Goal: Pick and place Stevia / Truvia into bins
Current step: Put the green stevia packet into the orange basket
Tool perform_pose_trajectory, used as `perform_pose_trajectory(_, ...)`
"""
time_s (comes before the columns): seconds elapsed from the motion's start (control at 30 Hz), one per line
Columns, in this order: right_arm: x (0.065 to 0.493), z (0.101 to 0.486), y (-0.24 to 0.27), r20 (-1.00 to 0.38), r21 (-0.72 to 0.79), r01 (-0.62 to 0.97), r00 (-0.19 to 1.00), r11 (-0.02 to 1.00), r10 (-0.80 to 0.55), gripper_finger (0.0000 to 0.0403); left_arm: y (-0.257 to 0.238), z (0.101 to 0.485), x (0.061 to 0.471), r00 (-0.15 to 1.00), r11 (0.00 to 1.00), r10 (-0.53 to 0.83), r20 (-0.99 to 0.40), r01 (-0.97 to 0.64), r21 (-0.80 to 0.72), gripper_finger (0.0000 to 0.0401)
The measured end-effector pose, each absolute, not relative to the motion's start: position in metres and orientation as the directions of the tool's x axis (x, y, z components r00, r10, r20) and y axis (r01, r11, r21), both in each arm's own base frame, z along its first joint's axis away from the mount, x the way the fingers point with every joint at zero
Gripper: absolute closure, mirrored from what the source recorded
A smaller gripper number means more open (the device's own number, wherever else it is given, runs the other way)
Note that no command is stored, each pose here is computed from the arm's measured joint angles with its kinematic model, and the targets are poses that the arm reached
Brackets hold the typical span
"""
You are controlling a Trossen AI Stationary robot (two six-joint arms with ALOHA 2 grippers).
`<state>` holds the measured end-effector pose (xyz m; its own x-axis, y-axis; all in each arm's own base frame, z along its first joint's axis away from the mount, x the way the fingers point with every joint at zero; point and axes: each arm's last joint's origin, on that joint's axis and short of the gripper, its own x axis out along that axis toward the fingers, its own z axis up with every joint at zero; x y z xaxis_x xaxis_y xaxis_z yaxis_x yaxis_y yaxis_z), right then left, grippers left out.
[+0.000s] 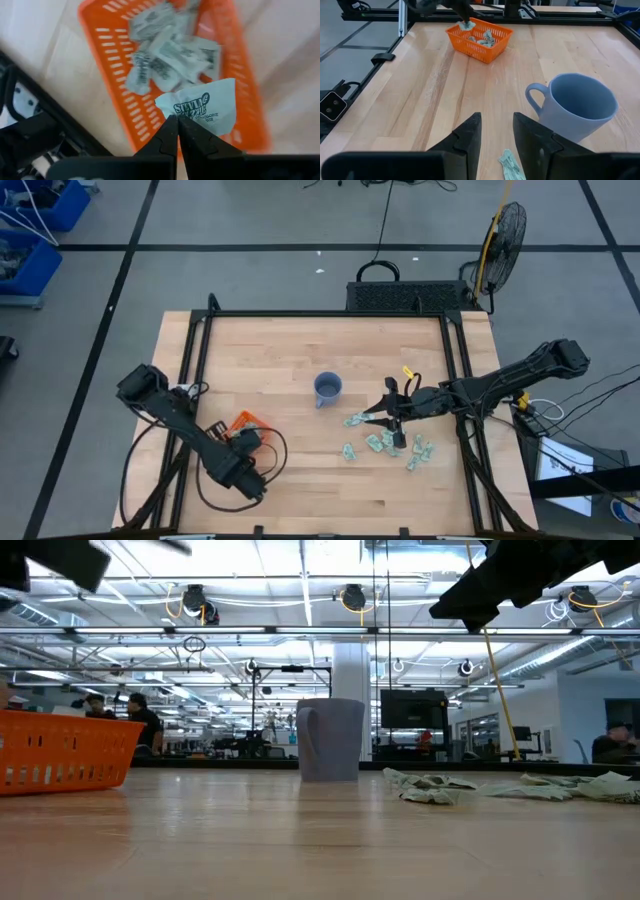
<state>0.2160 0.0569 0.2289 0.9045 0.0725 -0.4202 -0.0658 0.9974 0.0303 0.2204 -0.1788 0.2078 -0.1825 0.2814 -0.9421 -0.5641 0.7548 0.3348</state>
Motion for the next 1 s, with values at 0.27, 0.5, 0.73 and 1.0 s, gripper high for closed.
perform_pose_trajectory(0.27, 0.216, 0.229, 0.057, -0.42, 0.03, -0.066, 0.905, 0.997, 0.072, 0.0298, -0.166, 0.182, 0.211, -0.303, 0.744, 0.247, -0.921, -0.55, 0.38, 0.0374)
perform_pose_trajectory(0.5, 0.216, 0.229, 0.057, -0.42, 0.03, -0.066, 0.905, 0.997, 0.072, 0.0298, -0.167, 0.181, 0.213, -0.267, 0.77, 0.244, -0.932, -0.532, 0.354, 0.0338)
perform_pose_trajectory(0.73, 0.216, 0.229, 0.057, -0.42, 0.03, -0.066, 0.904, 0.997, 0.073, 0.0298, -0.163, 0.182, 0.216, -0.255, 0.785, 0.254, -0.933, -0.51, 0.353, 0.0294)
perform_pose_trajectory(1.0, 0.224, 0.217, 0.06, -0.463, 0.021, -0.067, 0.883, 0.998, 0.069, 0.0298, -0.159, 0.22, 0.228, -0.092, 0.838, 0.286, -0.954, -0.458, 0.296, 0.0277)
